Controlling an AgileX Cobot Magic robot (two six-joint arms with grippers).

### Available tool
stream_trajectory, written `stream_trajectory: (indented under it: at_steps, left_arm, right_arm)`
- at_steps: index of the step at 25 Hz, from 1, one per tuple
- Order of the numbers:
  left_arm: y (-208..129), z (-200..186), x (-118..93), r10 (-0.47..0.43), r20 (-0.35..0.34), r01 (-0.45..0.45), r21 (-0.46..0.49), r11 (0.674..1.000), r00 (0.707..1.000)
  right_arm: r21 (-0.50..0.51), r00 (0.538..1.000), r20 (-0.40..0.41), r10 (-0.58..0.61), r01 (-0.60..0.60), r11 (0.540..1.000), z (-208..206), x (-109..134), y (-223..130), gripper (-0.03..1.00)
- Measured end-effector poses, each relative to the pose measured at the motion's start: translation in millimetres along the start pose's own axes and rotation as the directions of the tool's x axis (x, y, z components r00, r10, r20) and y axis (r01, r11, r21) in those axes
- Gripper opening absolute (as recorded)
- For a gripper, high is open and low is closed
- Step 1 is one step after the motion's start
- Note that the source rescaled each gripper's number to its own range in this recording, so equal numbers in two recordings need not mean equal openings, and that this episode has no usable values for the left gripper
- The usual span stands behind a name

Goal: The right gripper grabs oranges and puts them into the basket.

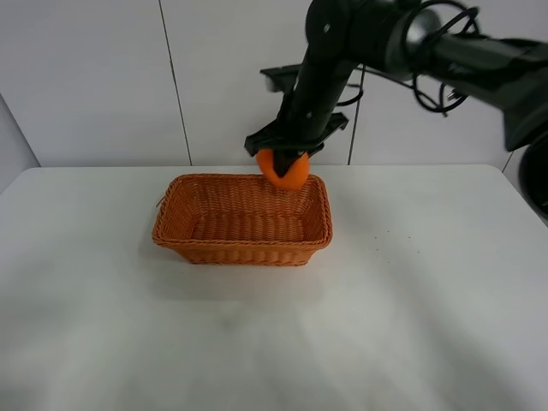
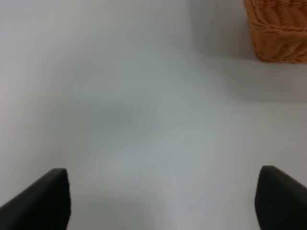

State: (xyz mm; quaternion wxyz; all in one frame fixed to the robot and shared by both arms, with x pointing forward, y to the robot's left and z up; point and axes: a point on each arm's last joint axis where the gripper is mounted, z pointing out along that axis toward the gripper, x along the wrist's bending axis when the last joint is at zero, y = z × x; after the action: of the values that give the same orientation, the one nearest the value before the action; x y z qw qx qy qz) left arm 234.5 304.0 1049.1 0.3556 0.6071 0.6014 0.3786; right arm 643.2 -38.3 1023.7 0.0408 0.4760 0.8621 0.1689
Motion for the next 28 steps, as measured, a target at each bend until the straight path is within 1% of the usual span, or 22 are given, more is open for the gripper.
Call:
stream_trajectory:
  at_steps: [3,6,11,12,13,15,16,17,18,20,21,23,25,28]
  left_arm:
    - [0.0,0.0,0.0,0.0,0.0,0.0,0.0,1.0,1.0]
    - [0.0,0.0,0.0,0.0,0.0,0.0,0.0,1.0,1.0]
    - [0.0,0.0,0.0,0.0,0.0,0.0,0.0,1.0,1.0]
    - [0.0,0.0,0.0,0.0,0.0,0.0,0.0,1.0,1.0]
    - [0.0,0.0,0.0,0.0,0.0,0.0,0.0,1.0,1.0]
    - [0.0,0.0,0.0,0.0,0.0,0.0,0.0,1.0,1.0]
    - [0.0,0.0,0.0,0.0,0.0,0.0,0.0,1.0,1.0]
    - [0.0,0.0,0.0,0.0,0.0,0.0,0.0,1.0,1.0]
    - [0.0,0.0,0.0,0.0,0.0,0.0,0.0,1.0,1.0]
    - [0.0,0.0,0.0,0.0,0.0,0.0,0.0,1.0,1.0]
    - [0.0,0.0,0.0,0.0,0.0,0.0,0.0,1.0,1.0]
    - [0.0,0.0,0.0,0.0,0.0,0.0,0.0,1.0,1.0]
    - [0.0,0.0,0.0,0.0,0.0,0.0,0.0,1.0,1.0]
    - [0.0,0.0,0.0,0.0,0.0,0.0,0.0,1.0,1.0]
  right_arm:
    - [-0.01,1.0,-0.006,-0.018,0.018,1.0,39.8,10.0,3.0,0.0]
    - [-0.009,1.0,-0.013,-0.028,0.028,1.0,68.0,13.1,2.6,0.0]
    - [0.015,0.999,-0.027,-0.04,0.04,0.999,83.3,14.5,-0.5,0.0]
    - [0.016,0.999,-0.032,-0.037,0.038,0.999,83.6,14.9,-0.7,0.02]
    - [0.017,0.999,-0.037,-0.035,0.036,0.999,83.8,15.3,-0.8,0.1]
    - [0.023,0.998,-0.044,-0.038,0.039,0.999,83.8,16.4,-1.3,0.4]
    - [0.029,0.998,-0.045,-0.046,0.047,0.998,83.8,16.9,-1.9,0.61]
    - [0.035,0.997,-0.047,-0.054,0.056,0.998,83.6,17.1,-2.5,0.77]
    - [0.041,0.997,-0.049,-0.065,0.067,0.997,82.5,17.3,-2.5,0.87]
    - [0.045,0.996,-0.052,-0.072,0.075,0.996,78.2,18.0,-0.8,0.95]
    - [0.041,0.996,-0.053,-0.075,0.077,0.996,74.3,18.5,1.4,0.97]
    - [0.037,0.995,-0.056,-0.084,0.086,0.996,63.6,19.8,6.3,0.99]
    - [0.012,0.995,-0.058,-0.086,0.087,0.996,47.1,21.8,14.5,1.0]
    - [-0.055,0.996,-0.055,-0.064,0.061,0.997,21.5,24.2,25.6,1.0]
